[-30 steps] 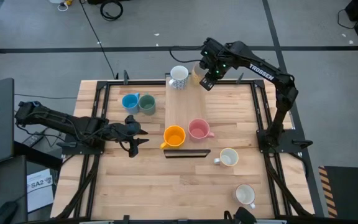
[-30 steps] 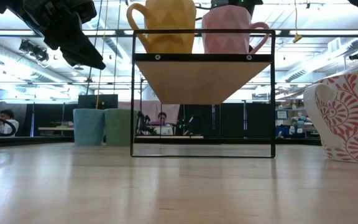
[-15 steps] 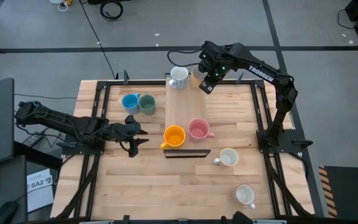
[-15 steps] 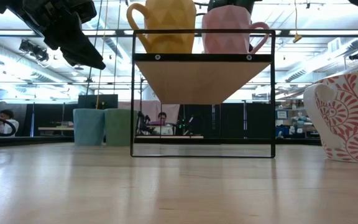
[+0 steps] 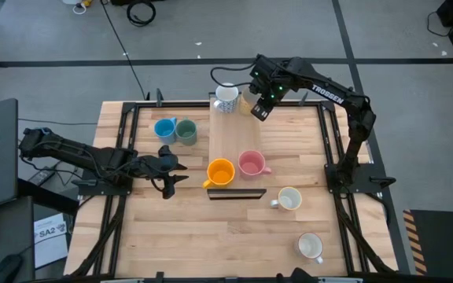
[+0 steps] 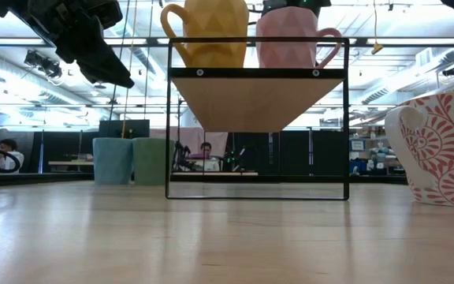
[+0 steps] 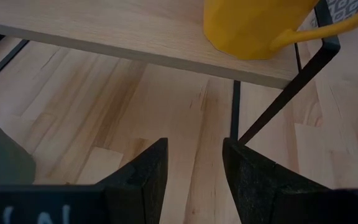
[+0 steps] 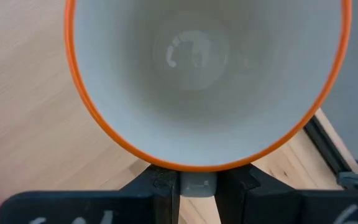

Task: Place coffee mugs
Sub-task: Put the orange patterned mug on the shelf

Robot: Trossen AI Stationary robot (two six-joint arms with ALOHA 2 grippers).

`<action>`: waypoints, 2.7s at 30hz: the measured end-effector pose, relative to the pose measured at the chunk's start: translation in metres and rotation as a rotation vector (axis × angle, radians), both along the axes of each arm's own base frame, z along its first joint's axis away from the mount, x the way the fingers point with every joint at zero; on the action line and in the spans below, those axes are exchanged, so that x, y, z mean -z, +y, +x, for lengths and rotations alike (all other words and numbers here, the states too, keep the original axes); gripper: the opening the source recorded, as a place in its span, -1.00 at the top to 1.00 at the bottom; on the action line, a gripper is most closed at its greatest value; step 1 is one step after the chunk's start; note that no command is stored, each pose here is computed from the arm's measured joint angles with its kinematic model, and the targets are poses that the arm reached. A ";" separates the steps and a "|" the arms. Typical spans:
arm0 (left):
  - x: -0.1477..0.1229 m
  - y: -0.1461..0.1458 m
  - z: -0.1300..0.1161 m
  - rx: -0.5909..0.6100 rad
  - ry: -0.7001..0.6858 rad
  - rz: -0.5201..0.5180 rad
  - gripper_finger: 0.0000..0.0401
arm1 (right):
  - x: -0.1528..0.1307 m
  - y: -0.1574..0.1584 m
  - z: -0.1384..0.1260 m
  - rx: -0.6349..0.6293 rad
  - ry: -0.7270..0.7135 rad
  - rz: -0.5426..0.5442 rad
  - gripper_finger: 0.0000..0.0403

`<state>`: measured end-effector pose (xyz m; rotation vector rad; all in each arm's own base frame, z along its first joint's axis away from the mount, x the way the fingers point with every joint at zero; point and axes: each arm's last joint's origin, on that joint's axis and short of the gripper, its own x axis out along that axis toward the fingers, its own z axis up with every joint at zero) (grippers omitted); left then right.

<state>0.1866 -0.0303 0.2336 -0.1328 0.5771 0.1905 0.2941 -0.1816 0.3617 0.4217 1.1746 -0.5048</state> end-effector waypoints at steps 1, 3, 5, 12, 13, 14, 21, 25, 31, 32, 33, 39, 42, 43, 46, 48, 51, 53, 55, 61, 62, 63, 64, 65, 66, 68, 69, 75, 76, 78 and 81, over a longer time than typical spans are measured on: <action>0.000 0.000 0.000 0.000 0.000 0.000 0.20 | 0.000 0.000 0.000 0.000 -0.006 -0.004 0.63; 0.000 0.000 0.000 0.000 0.000 0.000 0.20 | 0.000 0.000 0.001 0.000 -0.009 -0.006 0.63; 0.000 0.000 0.000 0.000 0.000 0.001 0.20 | 0.000 0.000 0.001 -0.001 -0.010 -0.005 0.63; 0.000 0.000 0.000 0.001 0.000 0.002 0.20 | 0.001 -0.001 0.002 -0.008 -0.012 -0.006 0.63; 0.000 0.000 0.000 0.001 0.000 0.002 0.20 | 0.001 -0.001 0.002 -0.008 -0.011 -0.006 0.63; 0.000 0.000 0.000 0.001 0.000 0.002 0.20 | 0.001 -0.001 0.002 -0.009 -0.011 -0.006 0.63; 0.000 0.000 0.000 0.001 0.000 0.002 0.20 | 0.001 0.000 0.003 -0.011 -0.013 -0.007 0.63; 0.000 0.000 0.000 0.001 0.000 0.002 0.20 | 0.001 0.002 0.003 -0.011 -0.007 0.000 0.63; 0.000 0.000 0.000 0.001 0.000 0.002 0.20 | 0.002 0.005 0.004 -0.022 0.004 0.015 0.63; 0.000 0.000 0.000 0.001 0.000 0.002 0.20 | 0.002 0.006 0.004 -0.023 0.001 0.013 0.63; 0.000 0.000 0.000 0.001 0.000 0.002 0.20 | 0.001 0.005 0.005 -0.023 -0.001 0.012 0.63; 0.000 0.000 0.000 0.001 0.000 0.002 0.20 | 0.002 0.005 0.004 -0.016 0.008 -0.004 0.63; 0.000 0.000 0.000 0.001 0.000 0.002 0.20 | 0.001 0.005 0.004 -0.016 0.008 -0.005 0.63; 0.000 0.000 0.000 0.001 0.000 0.002 0.20 | 0.002 0.005 0.004 -0.016 0.008 -0.004 0.63; 0.000 0.000 0.000 0.001 0.000 0.002 0.20 | 0.002 0.005 0.005 -0.016 0.006 -0.006 0.63; 0.000 0.000 0.000 0.001 0.000 0.002 0.20 | 0.001 0.004 0.005 -0.016 -0.001 -0.010 0.63; 0.000 0.000 0.000 0.001 0.000 0.002 0.20 | 0.001 0.004 0.005 -0.010 -0.005 -0.010 0.63; 0.000 0.000 0.000 0.001 0.000 0.002 0.20 | 0.001 0.004 0.006 -0.010 -0.005 -0.010 0.63; 0.000 0.000 0.000 0.001 0.000 0.002 0.20 | 0.001 0.004 0.005 -0.010 -0.005 -0.010 0.63; 0.000 0.000 0.000 0.006 0.001 0.008 0.20 | 0.001 0.004 0.005 -0.013 -0.005 -0.011 0.63; 0.000 0.000 0.000 0.006 0.001 0.008 0.20 | 0.001 0.004 0.005 -0.014 -0.005 -0.011 0.63; 0.000 0.000 0.000 0.006 0.001 0.008 0.20 | 0.001 0.004 0.005 -0.013 -0.004 -0.011 0.63; 0.000 0.000 0.000 0.006 0.001 0.008 0.20 | 0.001 0.004 0.005 -0.013 -0.004 -0.010 0.63; 0.000 0.000 0.000 0.005 0.001 0.009 0.20 | 0.001 0.004 0.005 -0.013 -0.004 -0.010 0.63; 0.000 0.000 0.000 0.006 0.001 0.008 0.20 | 0.001 0.004 0.005 -0.013 -0.004 -0.010 0.63; 0.000 0.000 0.000 0.005 0.001 0.008 0.20 | 0.001 0.004 0.006 -0.013 -0.006 -0.011 0.62; 0.000 0.000 0.000 0.005 0.001 0.008 0.20 | 0.001 0.004 0.006 -0.013 -0.008 -0.013 0.61; 0.000 0.000 0.000 0.005 0.000 0.008 0.20 | 0.001 0.003 0.007 -0.014 -0.017 -0.018 0.54; 0.000 0.000 0.000 0.006 0.001 0.008 0.20 | 0.000 0.003 0.007 -0.015 -0.023 -0.023 0.53; 0.000 0.000 0.000 0.006 0.001 0.008 0.20 | 0.000 0.003 0.008 -0.016 -0.033 -0.029 0.53; 0.000 0.000 0.000 0.005 0.001 0.008 0.20 | 0.000 0.002 0.008 -0.015 -0.037 -0.031 0.53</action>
